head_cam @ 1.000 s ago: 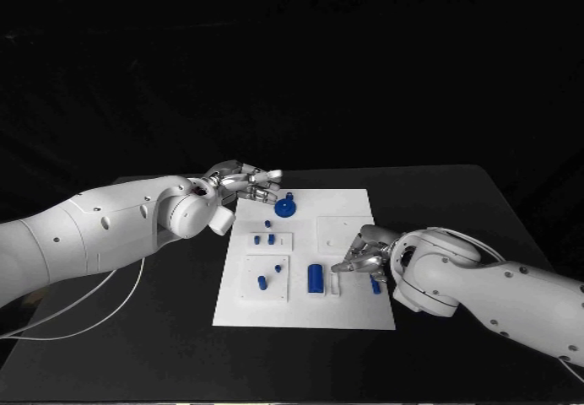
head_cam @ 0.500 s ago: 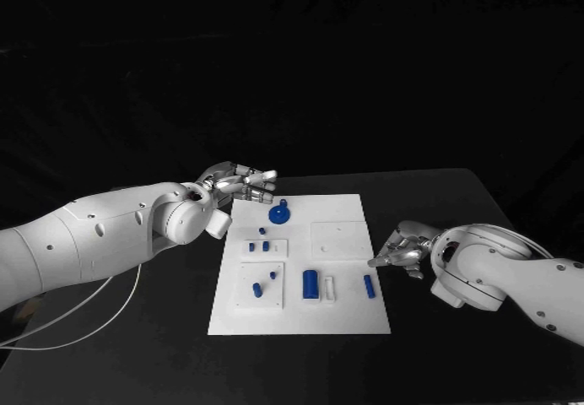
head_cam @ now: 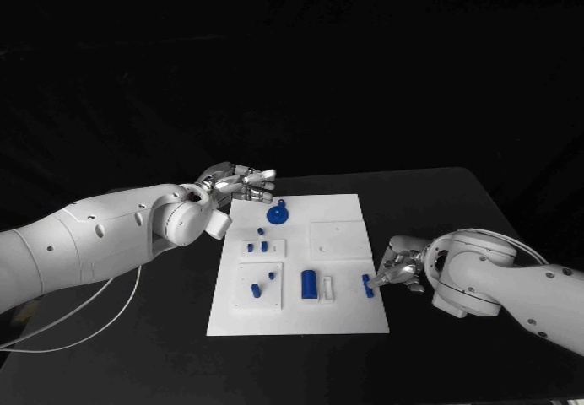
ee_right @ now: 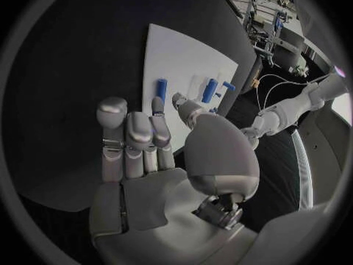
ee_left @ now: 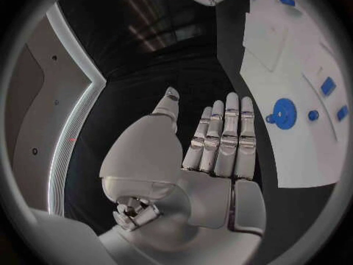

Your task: Assemble the parts on the task board

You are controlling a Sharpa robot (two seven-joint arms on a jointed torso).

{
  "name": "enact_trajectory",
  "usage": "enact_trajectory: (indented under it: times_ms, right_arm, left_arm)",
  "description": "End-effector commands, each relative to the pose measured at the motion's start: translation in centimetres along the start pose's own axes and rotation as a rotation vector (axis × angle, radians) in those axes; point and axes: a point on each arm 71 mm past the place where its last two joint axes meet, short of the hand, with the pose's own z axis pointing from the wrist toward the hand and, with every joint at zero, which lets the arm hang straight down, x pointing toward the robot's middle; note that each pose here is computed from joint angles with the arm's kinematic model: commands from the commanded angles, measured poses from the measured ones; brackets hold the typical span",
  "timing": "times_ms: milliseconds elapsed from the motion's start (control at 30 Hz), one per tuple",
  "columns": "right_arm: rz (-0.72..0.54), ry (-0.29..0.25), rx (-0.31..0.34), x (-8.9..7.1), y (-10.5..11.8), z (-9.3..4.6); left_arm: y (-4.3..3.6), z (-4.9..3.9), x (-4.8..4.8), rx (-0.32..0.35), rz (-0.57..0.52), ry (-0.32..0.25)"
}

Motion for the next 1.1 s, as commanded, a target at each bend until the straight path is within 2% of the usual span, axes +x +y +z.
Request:
enact_trajectory:
  times_ms: [33, 300, 700, 1100]
  right_arm:
    - [-0.062, 0.012, 0.044, 0.4, 0.0, 0.2]
    - [-0.073, -0.002, 0.062, 0.9, 0.3, 0.6]
    - [-0.133, -0.064, 0.077, 1.3, 0.8, 1.3]
    - [-0.251, -0.124, 0.079, 2.0, 1.5, 2.0]
  left_arm:
    - [-0.08, 0.07, 0.27, 0.013, -0.014, 0.014]
    - [0.04, 0.03, 0.27, 0.005, -0.015, 0.019]
    - [0.15, -0.01, 0.25, -0.009, -0.012, 0.023]
    - [0.16, -0.01, 1.32, -0.029, -0.064, 0.061]
